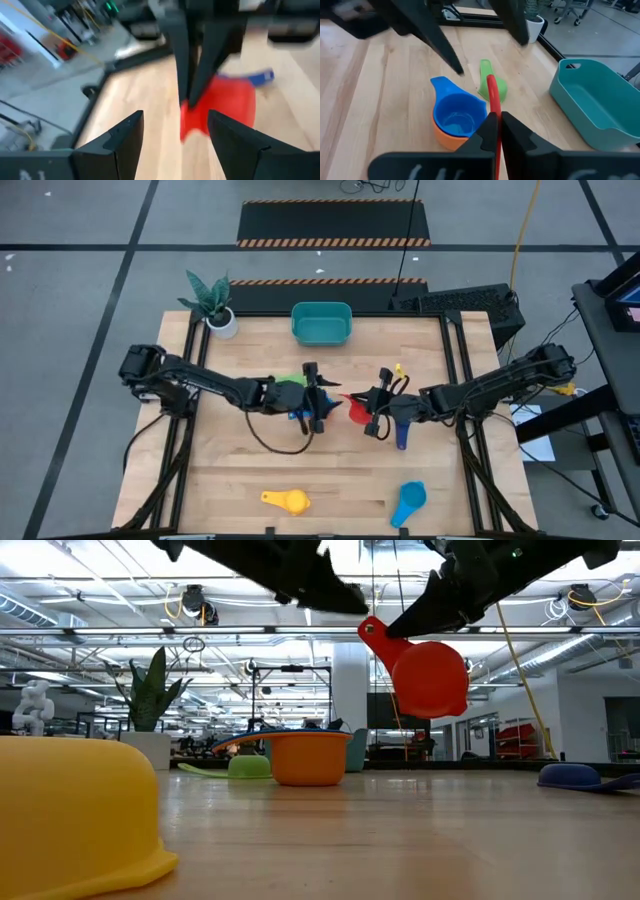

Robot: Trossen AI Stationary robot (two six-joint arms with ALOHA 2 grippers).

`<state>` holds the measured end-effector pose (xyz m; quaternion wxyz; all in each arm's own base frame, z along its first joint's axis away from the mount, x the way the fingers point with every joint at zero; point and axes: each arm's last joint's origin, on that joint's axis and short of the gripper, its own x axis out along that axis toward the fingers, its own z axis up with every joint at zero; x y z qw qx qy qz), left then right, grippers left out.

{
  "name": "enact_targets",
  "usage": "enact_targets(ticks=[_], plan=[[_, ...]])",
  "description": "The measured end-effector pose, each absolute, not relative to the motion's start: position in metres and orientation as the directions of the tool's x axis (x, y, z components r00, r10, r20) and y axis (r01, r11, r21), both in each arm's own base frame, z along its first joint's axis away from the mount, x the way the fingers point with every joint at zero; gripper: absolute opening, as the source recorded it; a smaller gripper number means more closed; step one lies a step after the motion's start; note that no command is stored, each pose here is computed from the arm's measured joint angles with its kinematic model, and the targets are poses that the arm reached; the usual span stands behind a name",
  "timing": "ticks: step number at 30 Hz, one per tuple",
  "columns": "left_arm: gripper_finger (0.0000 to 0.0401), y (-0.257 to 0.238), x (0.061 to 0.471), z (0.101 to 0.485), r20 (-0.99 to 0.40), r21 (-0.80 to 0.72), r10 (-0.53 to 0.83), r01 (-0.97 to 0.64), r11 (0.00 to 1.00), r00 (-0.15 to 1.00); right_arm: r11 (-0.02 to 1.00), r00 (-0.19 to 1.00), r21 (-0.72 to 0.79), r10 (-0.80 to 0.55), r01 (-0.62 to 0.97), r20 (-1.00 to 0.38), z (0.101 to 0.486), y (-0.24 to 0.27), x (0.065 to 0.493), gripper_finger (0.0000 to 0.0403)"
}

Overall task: Nest measuring cups in basket
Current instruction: Stack the red measuring cup on top of the blue measuring cup

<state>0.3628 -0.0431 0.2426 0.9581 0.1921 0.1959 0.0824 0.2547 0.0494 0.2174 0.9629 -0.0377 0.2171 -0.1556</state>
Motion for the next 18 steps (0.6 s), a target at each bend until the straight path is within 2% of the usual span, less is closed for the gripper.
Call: enact_targets(ticks=[4, 10, 18], plan=[[0.0216, -0.032, 0.367, 0.233, -0.396, 0.337, 0.191, -0.051, 0.94, 0.898, 0.95, 0.858, -0.138, -0.314, 0.281, -0.407, 0.217, 0.049, 0.255, 0.0], [0.0206, -0.025, 0.37, 0.23, -0.4, 0.302, 0.162, -0.037, 0.953, 0.902, 0.956, 0.863, -0.129, -0.292, 0.262, -0.412, 0.217, 0.05, 0.255, 0.0], [0.017, -0.023, 0.37, 0.23, -0.399, 0.288, 0.136, -0.017, 0.957, 0.907, 0.956, 0.863, -0.129, -0.292, 0.263, -0.412, 0.217, 0.05, 0.255, 0.0]])
